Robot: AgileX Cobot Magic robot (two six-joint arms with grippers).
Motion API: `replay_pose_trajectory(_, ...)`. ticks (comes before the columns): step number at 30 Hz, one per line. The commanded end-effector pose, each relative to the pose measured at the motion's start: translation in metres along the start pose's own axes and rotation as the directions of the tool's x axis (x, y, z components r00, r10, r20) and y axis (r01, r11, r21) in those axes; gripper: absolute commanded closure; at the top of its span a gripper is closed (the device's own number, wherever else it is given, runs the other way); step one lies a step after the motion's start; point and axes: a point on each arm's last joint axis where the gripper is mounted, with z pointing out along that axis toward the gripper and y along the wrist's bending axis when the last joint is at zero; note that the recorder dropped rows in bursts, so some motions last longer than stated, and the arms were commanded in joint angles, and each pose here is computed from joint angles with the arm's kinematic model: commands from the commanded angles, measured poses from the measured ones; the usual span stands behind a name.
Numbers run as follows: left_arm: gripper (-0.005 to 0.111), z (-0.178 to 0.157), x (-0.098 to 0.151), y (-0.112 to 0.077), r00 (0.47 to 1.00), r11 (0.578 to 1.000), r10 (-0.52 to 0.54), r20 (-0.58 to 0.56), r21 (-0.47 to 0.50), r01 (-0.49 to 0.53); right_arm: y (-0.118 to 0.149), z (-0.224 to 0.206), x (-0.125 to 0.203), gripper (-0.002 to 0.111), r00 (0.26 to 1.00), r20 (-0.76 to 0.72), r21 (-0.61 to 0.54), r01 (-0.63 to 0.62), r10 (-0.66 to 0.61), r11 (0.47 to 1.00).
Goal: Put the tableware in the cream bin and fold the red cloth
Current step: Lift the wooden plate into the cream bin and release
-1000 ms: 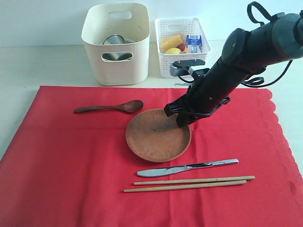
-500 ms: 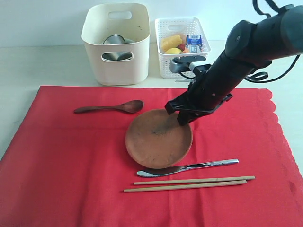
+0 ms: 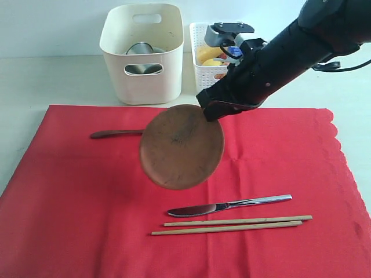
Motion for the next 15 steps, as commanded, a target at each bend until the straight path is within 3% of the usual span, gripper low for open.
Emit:
replay_pose_trajectory(1,0.104,0.000,0.000,0.000,1.000,1.000,-0.005,0.005,0.008,0.005,0.008,-0.005,-0.007,0.108,0.999,0.053,-0.057,-0.005,0.008,0.998)
replay_pose_trajectory(7,0.104,0.000,0.000,0.000,1.000,1.000,-0.005,0.005,0.008,0.005,0.018,-0.023,-0.042,0.108,0.979,0.205,-0.109,-0.001,0.024,0.994)
replay_pose_trajectory(15,0.104,0.000,0.000,0.000,1.000,1.000,-0.005,0.005,0.008,0.005,0.008,-0.043,-0.110,0.108,0.872,0.479,-0.100,-0.063,0.103,0.993)
